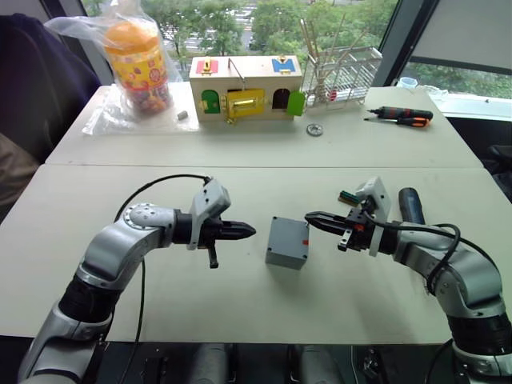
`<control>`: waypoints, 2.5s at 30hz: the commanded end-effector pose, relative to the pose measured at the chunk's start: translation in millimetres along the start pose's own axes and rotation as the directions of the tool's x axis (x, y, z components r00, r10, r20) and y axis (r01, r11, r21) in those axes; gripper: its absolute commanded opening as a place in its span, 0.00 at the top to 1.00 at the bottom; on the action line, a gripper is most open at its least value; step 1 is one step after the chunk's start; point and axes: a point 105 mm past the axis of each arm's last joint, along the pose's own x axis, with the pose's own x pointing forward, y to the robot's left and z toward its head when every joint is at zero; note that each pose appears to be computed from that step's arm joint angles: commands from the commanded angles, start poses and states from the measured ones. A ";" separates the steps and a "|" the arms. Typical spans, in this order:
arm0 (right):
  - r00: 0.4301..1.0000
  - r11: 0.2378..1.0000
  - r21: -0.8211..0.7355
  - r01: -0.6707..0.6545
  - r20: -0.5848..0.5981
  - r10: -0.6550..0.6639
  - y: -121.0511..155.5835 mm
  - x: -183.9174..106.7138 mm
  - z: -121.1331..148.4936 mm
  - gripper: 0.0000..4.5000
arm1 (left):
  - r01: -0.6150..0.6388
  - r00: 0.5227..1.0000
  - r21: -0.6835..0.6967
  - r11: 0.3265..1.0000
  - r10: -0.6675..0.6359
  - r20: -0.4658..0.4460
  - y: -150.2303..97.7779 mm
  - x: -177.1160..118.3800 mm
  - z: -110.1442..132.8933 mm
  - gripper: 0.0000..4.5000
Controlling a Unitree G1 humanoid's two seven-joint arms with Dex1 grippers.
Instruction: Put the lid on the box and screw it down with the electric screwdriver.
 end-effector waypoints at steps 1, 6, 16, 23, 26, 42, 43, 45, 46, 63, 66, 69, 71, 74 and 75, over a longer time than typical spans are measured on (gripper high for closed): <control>1.000 1.000 -0.024 -0.003 0.002 0.003 0.3 1.5 0.3 0.99 | 0.000 1.000 0.026 1.000 0.000 0.016 -1.8 0.5 4.2 1.00; 1.000 0.999 -0.033 0.015 0.007 -0.015 -4.3 2.7 -0.6 0.99 | -0.002 1.000 0.026 1.000 0.001 0.019 -1.9 1.9 4.2 1.00; 0.999 0.999 -0.033 0.033 0.017 -0.032 -10.2 -1.3 3.6 0.99 | -0.004 1.000 0.028 1.000 0.003 0.026 -1.3 3.6 4.8 1.00; 1.000 0.999 -0.032 -0.007 -0.020 0.006 -1.9 1.2 -5.1 0.99 | -0.009 1.000 0.028 1.000 0.009 0.027 0.7 3.0 5.0 1.00; 1.000 0.999 -0.040 -0.004 -0.023 0.003 -3.6 -1.0 -2.8 0.69 | -0.014 0.999 0.027 1.000 0.013 0.031 2.5 2.5 5.7 1.00; 0.877 0.915 0.006 0.404 -0.287 -0.385 -93.8 -130.8 43.9 0.00 | 0.073 0.989 0.133 0.988 -0.089 0.121 -15.5 15.0 41.9 1.00; 0.843 0.898 0.012 0.439 -0.352 -0.407 -100.5 -141.7 41.1 0.00 | 0.086 0.987 0.151 0.985 -0.105 0.125 -19.3 17.2 45.1 1.00; 0.795 0.883 0.037 0.467 -0.455 -0.401 -105.5 -155.2 32.3 0.00 | 0.103 0.983 0.174 0.979 -0.127 0.135 -26.5 22.2 50.0 1.00; 0.770 0.879 0.050 0.475 -0.507 -0.387 -106.2 -160.7 26.8 0.00 | 0.112 0.981 0.184 0.977 -0.138 0.138 -29.6 24.1 51.5 1.00; 0.620 0.763 0.321 0.562 -0.774 -0.131 -123.3 -153.7 -44.0 0.00 | 0.095 0.986 0.204 0.974 -0.119 0.113 -47.9 31.1 39.8 1.00; 0.598 0.760 0.316 0.567 -0.793 -0.116 -127.2 -149.5 -53.2 0.00 | 0.067 0.990 0.195 0.978 -0.090 0.110 -43.1 27.1 38.4 1.00; 0.589 0.763 0.313 0.566 -0.800 -0.108 -130.7 -143.8 -59.2 0.05 | 0.052 0.992 0.187 0.981 -0.072 0.102 -39.8 24.1 35.4 1.00; 0.585 0.768 0.310 0.560 -0.804 -0.102 -131.8 -141.6 -61.3 0.14 | 0.046 0.993 0.183 0.982 -0.065 0.099 -38.1 23.4 34.2 1.00; 0.564 0.780 0.298 0.550 -0.821 -0.084 -131.1 -143.1 -66.2 0.39 | 0.041 0.994 0.181 0.983 -0.059 0.096 -35.4 22.8 33.2 1.00; 0.557 0.783 0.294 0.549 -0.827 -0.080 -130.6 -144.9 -67.5 0.48 | 0.040 0.994 0.181 0.983 -0.058 0.095 -34.3 22.5 33.0 1.00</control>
